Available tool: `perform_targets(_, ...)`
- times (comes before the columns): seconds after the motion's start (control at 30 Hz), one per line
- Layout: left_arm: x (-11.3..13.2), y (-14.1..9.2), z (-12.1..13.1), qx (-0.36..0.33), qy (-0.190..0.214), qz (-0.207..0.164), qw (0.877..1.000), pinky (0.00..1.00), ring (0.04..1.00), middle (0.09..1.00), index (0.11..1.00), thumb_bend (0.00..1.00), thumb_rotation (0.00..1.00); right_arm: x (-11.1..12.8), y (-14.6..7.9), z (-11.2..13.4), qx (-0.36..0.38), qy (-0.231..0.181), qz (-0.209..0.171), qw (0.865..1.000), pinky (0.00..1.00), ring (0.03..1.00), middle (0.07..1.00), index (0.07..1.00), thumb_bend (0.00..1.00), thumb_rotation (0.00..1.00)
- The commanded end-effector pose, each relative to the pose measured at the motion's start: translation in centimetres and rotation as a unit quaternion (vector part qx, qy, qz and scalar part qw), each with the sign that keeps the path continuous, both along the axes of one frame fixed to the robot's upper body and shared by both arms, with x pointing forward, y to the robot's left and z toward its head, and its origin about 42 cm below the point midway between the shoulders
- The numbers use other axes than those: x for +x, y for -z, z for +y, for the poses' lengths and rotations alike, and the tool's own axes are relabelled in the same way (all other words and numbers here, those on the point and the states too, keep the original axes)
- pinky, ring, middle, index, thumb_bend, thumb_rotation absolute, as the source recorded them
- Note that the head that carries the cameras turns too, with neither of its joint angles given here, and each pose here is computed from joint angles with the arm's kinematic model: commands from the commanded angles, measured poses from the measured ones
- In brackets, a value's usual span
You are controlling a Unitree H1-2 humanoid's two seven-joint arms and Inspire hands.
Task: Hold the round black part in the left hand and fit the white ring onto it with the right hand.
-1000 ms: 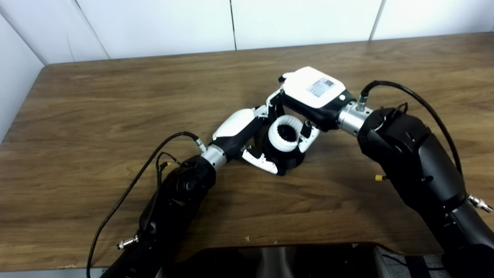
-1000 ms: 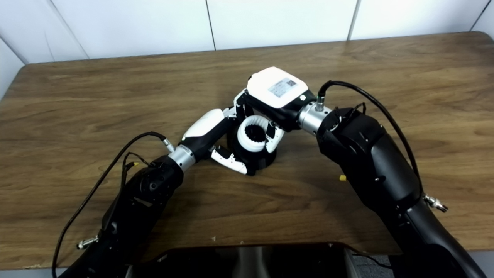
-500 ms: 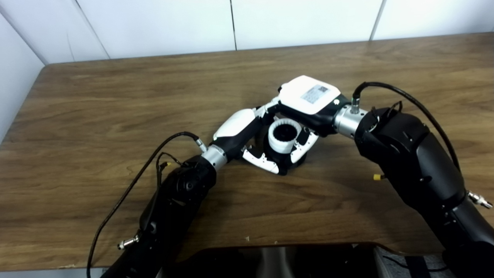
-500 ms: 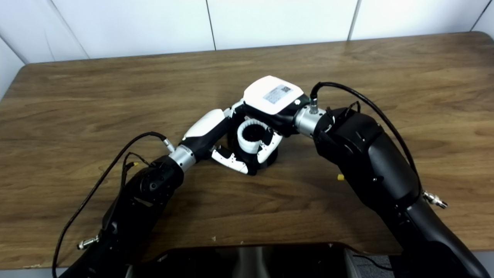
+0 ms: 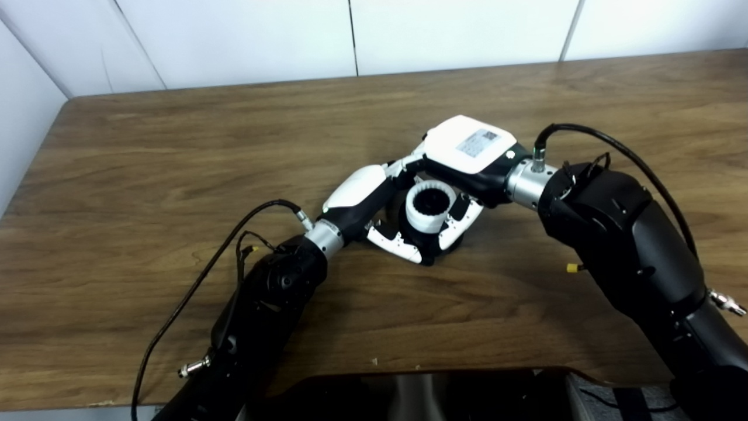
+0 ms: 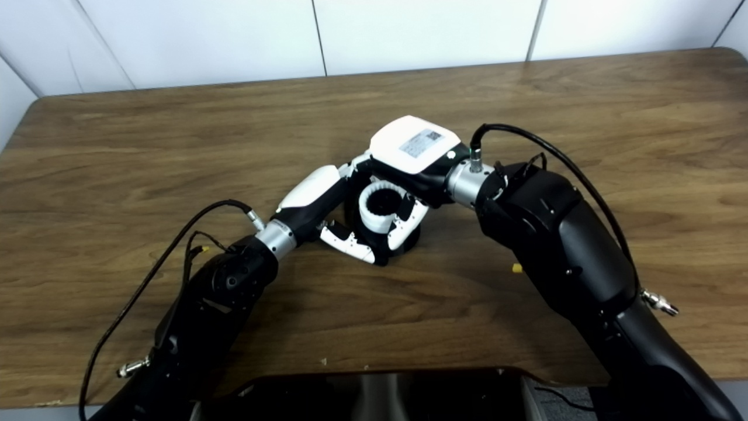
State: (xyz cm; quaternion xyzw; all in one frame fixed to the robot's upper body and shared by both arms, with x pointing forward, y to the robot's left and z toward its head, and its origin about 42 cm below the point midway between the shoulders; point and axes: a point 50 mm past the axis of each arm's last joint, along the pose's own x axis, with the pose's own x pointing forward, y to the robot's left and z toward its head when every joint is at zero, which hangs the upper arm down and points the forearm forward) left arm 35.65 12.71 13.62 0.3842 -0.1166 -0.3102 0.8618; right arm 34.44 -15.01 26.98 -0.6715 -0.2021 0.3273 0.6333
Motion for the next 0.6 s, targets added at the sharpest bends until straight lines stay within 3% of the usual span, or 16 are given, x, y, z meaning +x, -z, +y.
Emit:
perform_targets(0.0, 0.9, -1.8, -0.6, -0.012, 0.008, -0.022, 1.0, 1.0, 1.0, 1.0, 0.644, 1.0, 0.35, 0.2, -2.2, 0.0, 0.016, -0.002, -0.031, 0.999, 0.89, 0.815, 0.836, 0.829, 0.99, 0.44)
perform_targets(0.13, 0.8, -1.9, -0.5, -0.007, 0.005, -0.025, 1.0, 1.0, 1.0, 1.0, 0.64, 1.0, 0.37, 0.2, -2.1, -0.9, 0.068, 0.014, -0.031, 0.997, 0.77, 0.767, 0.801, 0.792, 0.91, 0.38)
perform_targets(0.23, 0.8, -1.9, -0.5, -0.007, 0.003, -0.026, 1.0, 1.0, 1.0, 1.0, 0.635, 1.0, 0.37, 0.3, -1.9, -1.7, 0.101, 0.026, -0.032, 0.994, 0.69, 0.737, 0.779, 0.764, 0.82, 0.38)
perform_targets(0.57, 0.8, -1.8, -0.6, -0.016, 0.003, -0.016, 1.0, 1.0, 1.0, 1.0, 0.63, 1.0, 0.35, 0.1, -1.8, -3.6, 0.186, 0.079, 0.011, 0.979, 0.58, 0.734, 0.785, 0.763, 0.65, 0.45)
